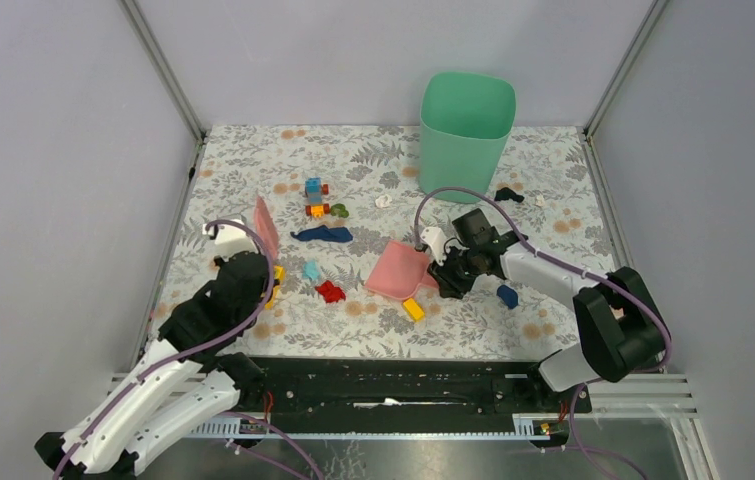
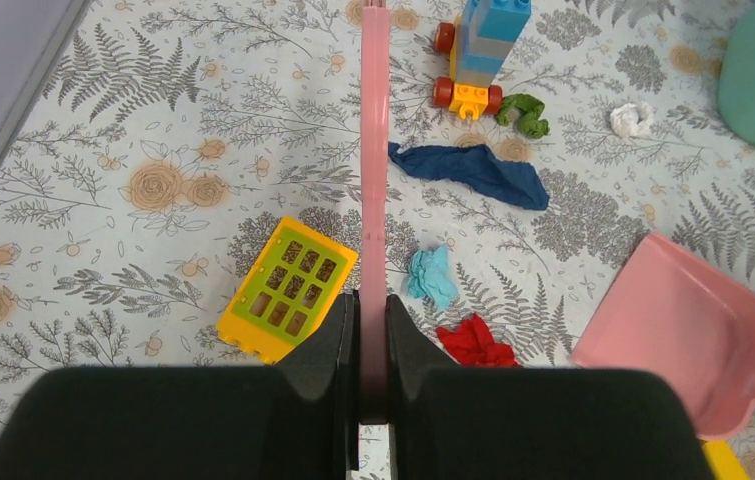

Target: Sweep away the paper scraps from the table

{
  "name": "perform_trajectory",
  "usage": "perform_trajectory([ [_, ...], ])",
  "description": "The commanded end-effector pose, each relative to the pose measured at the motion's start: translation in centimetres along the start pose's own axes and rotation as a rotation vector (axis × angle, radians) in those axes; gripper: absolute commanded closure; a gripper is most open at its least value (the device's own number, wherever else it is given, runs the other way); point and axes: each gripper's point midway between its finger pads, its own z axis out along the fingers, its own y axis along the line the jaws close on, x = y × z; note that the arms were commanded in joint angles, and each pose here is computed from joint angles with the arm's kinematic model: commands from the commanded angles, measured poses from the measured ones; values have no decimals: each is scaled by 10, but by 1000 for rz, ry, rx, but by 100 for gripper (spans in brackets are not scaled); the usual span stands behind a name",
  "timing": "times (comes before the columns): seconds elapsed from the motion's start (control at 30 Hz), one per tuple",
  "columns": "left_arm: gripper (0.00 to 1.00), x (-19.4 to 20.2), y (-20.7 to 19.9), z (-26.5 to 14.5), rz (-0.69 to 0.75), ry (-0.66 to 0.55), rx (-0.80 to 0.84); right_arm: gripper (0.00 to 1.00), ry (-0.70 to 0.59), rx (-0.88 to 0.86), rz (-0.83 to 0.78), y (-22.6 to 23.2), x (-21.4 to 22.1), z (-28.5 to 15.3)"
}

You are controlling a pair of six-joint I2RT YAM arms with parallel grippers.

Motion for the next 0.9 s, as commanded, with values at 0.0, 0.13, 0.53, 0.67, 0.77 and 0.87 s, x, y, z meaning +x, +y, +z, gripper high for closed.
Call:
perform_trajectory([
  [0.0,100,-11,-20,4,34,1,58,89,-81,68,-49,-6,-32,-22],
  [0.13,100,-12,-50,5,156,116,145,100,-86,129,-48,-9,-39,-46],
  [0.53,100,14,-70,24,564,540,49,100,-3,21,-31,32,-41,-107],
  [0.67,100,10,-71,22,616,602,17,100,77,-25,-33,45,-26,-94],
  [0.77,100,12,-68,18,651,653,5,100,87,-41,-41,51,-22,-85],
  [0.87,100,8,-71,16,658,665,18,100,81,-59,-45,58,-25,-82],
])
